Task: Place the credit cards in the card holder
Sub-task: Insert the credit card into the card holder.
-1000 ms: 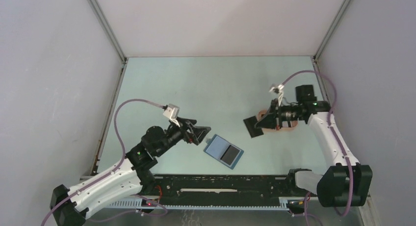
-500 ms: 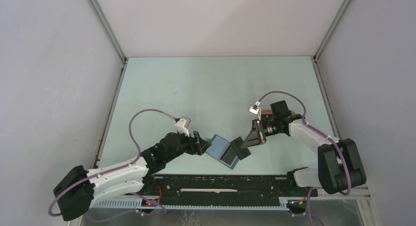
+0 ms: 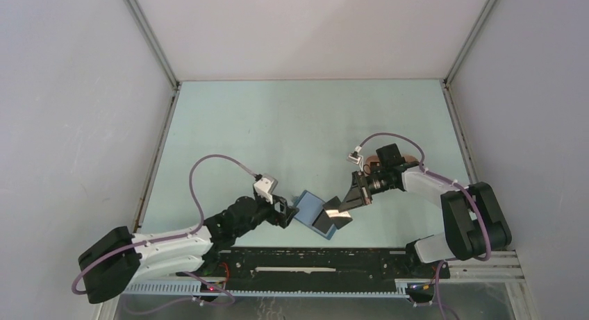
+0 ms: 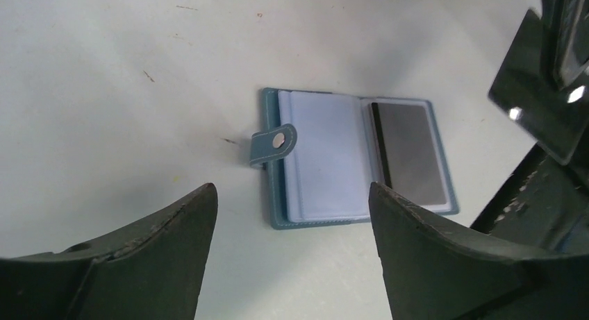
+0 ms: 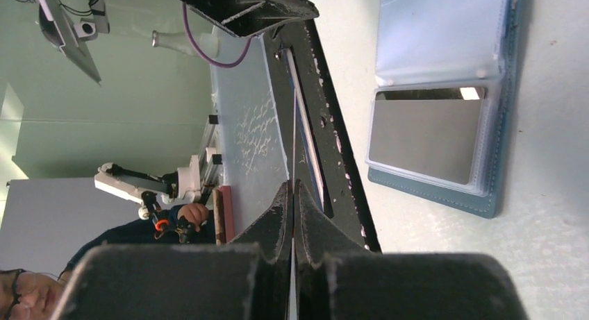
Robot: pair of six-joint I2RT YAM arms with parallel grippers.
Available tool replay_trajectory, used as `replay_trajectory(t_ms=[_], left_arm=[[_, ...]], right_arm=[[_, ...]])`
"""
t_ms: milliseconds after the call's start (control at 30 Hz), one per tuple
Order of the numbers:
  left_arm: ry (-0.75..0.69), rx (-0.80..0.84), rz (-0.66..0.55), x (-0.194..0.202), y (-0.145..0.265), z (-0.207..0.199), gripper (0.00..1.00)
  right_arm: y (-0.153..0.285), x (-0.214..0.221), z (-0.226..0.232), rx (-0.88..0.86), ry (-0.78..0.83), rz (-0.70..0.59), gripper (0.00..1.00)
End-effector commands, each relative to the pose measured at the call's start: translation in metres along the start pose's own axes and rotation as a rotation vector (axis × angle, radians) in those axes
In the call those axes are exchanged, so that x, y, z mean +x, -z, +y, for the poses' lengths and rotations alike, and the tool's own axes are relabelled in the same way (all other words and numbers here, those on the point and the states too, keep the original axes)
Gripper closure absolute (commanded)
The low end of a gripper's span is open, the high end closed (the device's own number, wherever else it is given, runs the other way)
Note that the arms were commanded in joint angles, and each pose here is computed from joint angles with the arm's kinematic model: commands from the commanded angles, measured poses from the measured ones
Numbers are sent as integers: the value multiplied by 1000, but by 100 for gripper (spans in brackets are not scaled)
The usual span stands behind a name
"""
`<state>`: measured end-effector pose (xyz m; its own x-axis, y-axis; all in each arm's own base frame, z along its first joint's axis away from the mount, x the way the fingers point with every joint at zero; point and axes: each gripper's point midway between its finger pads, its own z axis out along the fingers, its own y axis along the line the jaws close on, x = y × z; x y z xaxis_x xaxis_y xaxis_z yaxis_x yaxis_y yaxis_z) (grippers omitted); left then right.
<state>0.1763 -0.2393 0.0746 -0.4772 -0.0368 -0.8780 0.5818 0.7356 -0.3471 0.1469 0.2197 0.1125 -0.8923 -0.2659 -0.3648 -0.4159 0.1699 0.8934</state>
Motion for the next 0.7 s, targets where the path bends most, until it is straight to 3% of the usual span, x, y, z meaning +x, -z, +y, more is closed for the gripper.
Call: replay_trajectory(t_ms=[0,267,667], left_arm=[[-197,28,-93,-14,-4,0,15],[-297,-21,-24,-7,-28,7,17],[-259,-50,11,4,-57,7,45]], right_arm=[[-2,-5,-7,37,-6,-9,100],[-5,-8,-15,50,-75,-2,100],[-6,-7,-21,66,-100,2,100]])
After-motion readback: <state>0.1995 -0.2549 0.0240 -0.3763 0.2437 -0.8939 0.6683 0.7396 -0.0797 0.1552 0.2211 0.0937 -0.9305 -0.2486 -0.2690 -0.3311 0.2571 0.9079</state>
